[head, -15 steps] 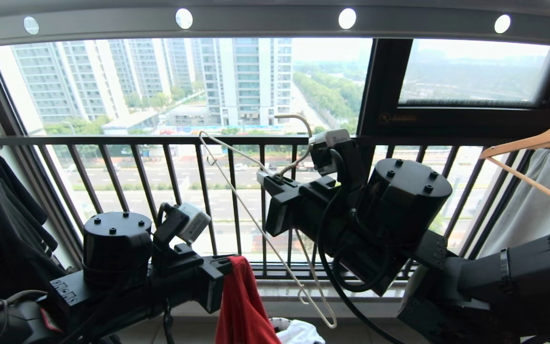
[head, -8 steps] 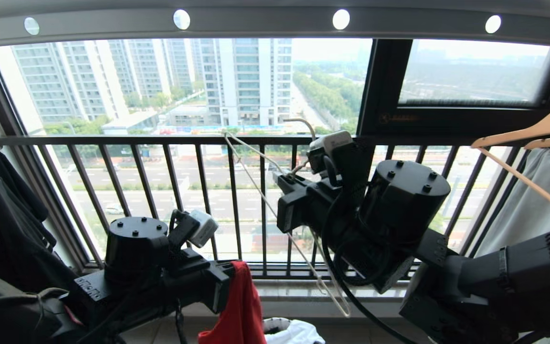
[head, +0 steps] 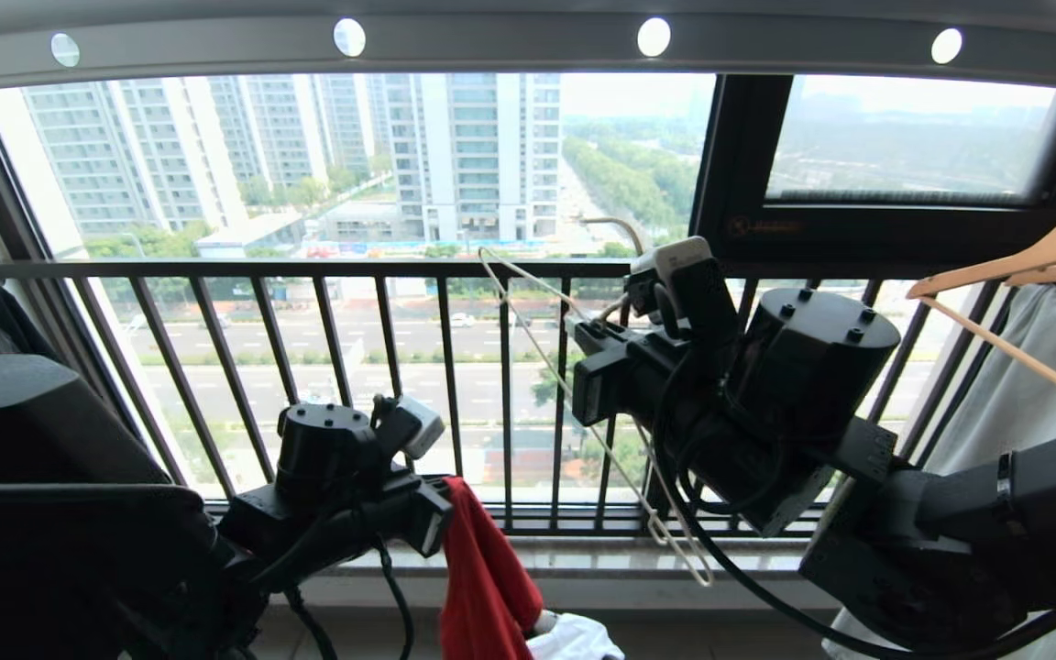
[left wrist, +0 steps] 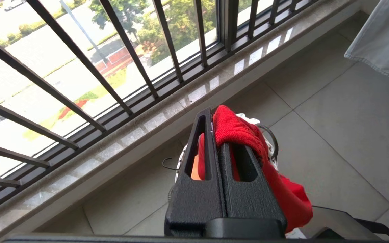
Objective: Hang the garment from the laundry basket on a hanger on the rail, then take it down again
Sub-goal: Put clothes in the basket
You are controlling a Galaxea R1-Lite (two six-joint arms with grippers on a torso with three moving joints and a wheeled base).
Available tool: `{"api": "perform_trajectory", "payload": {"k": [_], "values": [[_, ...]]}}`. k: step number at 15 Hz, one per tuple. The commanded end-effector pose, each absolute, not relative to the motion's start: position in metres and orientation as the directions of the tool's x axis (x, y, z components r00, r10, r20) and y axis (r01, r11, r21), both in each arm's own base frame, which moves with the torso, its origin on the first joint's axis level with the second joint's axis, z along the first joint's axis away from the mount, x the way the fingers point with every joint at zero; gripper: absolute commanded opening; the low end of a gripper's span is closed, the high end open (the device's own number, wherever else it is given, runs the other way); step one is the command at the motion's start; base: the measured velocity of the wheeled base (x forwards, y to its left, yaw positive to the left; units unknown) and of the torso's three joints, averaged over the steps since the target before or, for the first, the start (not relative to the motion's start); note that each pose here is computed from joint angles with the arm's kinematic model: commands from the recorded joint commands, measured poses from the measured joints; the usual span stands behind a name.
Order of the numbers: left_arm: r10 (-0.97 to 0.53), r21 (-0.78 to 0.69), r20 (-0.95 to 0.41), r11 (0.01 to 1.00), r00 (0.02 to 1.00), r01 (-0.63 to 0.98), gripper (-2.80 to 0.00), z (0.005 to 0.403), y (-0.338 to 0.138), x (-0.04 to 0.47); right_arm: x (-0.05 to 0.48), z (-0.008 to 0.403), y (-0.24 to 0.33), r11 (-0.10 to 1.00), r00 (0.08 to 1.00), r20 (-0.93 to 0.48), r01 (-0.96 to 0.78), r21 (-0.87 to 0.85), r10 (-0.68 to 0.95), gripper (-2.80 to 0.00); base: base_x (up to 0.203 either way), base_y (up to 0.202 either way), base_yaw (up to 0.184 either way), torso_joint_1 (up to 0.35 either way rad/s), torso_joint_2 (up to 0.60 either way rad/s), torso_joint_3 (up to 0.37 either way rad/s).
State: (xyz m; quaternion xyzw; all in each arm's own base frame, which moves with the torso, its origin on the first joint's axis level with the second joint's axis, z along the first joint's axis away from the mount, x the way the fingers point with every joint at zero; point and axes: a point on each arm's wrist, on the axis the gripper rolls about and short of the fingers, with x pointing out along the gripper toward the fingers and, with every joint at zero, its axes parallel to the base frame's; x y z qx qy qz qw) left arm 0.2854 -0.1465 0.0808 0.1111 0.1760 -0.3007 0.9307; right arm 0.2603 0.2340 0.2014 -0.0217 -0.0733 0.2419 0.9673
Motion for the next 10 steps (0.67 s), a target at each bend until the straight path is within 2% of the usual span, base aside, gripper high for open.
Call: {"api": "perform_trajectory", "payload": {"k": [1, 7, 10], "values": [[-0.487, 0.122, -0.436, 0.801, 0.757, 0.586, -2.8, 0.057, -0.154, 0.304, 0.259, 0.21, 0.227, 0.889, 0.876, 0.155, -0.451, -0.072, 0.457, -2.8, 0.0, 0.0, 0.0, 0.0, 0.0, 0.0], [-0.378, 0.21, -0.553, 0.8, 0.743, 0.563, -2.8, -0.02, -0.177, 0.338, 0.26, 0.21, 0.225, 0.892, 0.878, 0.155, -0.445, -0.08, 0.452, -2.8, 0.0, 0.0, 0.0, 0.0, 0.0, 0.0], [-0.351, 0.245, -0.59, 0.78, 0.727, 0.575, -2.8, -0.04, -0.18, 0.341, 0.26, 0.211, 0.225, 0.892, 0.878, 0.157, -0.445, -0.08, 0.452, -2.8, 0.0, 0.0, 0.0, 0.0, 0.0, 0.0]]}}
